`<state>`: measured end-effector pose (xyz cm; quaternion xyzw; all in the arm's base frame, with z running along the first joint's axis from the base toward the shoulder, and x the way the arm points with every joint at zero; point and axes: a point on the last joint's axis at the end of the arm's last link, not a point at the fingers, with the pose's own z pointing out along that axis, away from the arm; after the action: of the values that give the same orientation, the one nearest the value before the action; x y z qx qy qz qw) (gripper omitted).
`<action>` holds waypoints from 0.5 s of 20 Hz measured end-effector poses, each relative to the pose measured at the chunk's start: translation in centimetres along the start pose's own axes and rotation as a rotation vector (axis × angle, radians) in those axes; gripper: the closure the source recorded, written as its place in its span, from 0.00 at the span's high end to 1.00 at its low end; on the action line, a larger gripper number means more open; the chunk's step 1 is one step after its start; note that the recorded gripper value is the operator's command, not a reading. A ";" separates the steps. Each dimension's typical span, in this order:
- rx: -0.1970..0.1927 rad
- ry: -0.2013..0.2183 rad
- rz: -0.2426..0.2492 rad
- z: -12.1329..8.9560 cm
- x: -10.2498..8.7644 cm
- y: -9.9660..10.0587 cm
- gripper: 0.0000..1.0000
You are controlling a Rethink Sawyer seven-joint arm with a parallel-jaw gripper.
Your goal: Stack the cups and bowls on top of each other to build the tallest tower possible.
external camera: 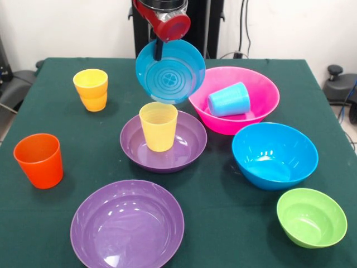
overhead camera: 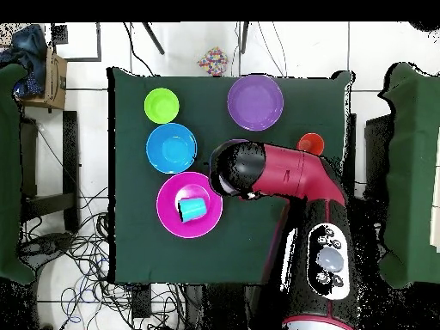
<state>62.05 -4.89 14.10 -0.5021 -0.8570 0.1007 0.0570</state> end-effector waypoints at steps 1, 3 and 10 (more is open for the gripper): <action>0.000 0.000 0.000 0.0 0.0 0.0 0.00; -0.001 0.001 -0.001 0.0 0.0 0.1 0.00; -0.005 0.005 -0.002 0.0 0.0 0.2 1.00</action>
<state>62.19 -4.80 14.03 -0.5016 -0.8577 0.0970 0.0580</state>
